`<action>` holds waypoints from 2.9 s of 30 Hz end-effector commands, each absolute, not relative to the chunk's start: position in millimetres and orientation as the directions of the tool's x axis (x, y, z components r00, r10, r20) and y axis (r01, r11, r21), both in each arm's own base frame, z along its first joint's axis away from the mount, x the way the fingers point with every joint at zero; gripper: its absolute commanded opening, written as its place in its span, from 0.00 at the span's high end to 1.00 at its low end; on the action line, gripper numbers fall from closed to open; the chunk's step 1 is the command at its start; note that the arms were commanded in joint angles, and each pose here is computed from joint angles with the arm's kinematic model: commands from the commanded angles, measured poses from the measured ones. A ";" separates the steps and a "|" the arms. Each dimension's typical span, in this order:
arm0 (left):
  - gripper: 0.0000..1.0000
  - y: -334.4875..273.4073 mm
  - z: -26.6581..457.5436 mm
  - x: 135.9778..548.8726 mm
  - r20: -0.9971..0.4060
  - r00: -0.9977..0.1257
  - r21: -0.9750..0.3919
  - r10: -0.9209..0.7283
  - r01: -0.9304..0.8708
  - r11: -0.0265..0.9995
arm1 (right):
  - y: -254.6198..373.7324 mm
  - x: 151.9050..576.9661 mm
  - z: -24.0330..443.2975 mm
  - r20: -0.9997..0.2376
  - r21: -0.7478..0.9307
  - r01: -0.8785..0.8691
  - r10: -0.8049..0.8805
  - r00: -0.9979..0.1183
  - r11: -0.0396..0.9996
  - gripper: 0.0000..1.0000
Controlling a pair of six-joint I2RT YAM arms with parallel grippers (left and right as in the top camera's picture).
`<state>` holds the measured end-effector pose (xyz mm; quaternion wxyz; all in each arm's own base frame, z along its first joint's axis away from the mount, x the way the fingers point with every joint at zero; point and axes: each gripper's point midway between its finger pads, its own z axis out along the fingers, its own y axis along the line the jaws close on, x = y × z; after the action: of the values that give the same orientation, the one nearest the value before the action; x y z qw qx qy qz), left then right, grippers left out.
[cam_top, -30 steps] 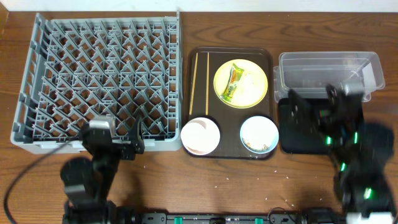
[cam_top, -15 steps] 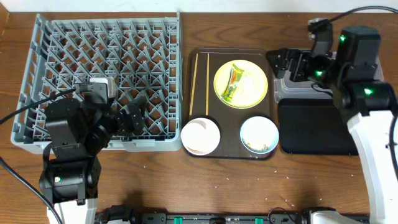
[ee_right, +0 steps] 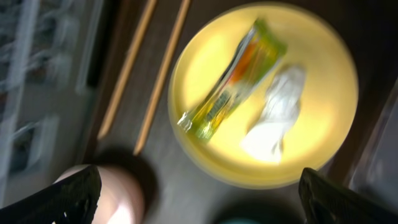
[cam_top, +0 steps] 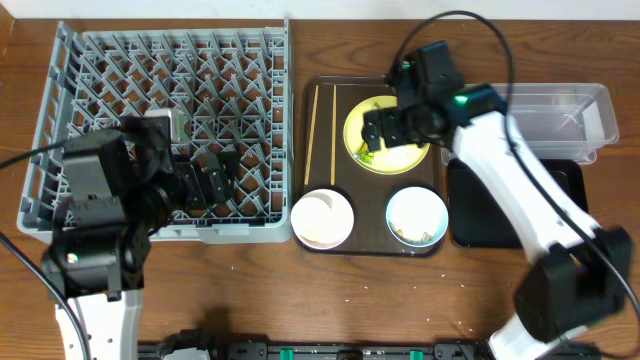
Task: Sort waste into correct bins and load items into the dishwasher
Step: 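Reach the right gripper to the yellow plate and grasp the white tissue, then carry the tissue right and drop it into the clear plastic bin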
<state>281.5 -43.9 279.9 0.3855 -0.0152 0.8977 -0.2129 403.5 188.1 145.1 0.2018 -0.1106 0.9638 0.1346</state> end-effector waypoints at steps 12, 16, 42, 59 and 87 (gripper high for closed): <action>0.09 -46.3 293.2 268.0 -0.674 -0.717 -0.393 -0.179 0.142 0.908 | 160.2 441.0 14.8 -0.268 0.071 -0.076 -0.054 -0.962 0.995 0.39; 0.09 -46.2 292.2 268.8 -0.671 -0.719 -0.394 -0.180 0.141 0.908 | 156.9 430.6 -11.1 -0.207 0.019 -0.075 -0.070 -0.976 0.997 0.40; 0.09 -46.1 291.8 269.0 -0.670 -0.721 -0.394 -0.180 0.140 0.908 | 132.7 429.2 50.4 -0.299 -0.019 0.003 -0.002 -0.954 1.000 0.49; 0.09 -46.1 291.8 269.0 -0.670 -0.721 -0.394 -0.180 0.140 0.908 | 136.3 417.3 8.1 -0.320 0.044 0.027 0.040 -0.947 0.999 0.85; 0.09 -46.1 291.8 269.0 -0.670 -0.721 -0.394 -0.180 0.140 0.908 | 22.7 458.3 99.4 -0.312 0.169 0.218 0.262 -0.913 0.961 0.62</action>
<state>268.8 -45.5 286.3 0.3674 -0.0193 0.9049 -0.2143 456.9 16.9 86.6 0.1560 0.1414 0.9765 0.0468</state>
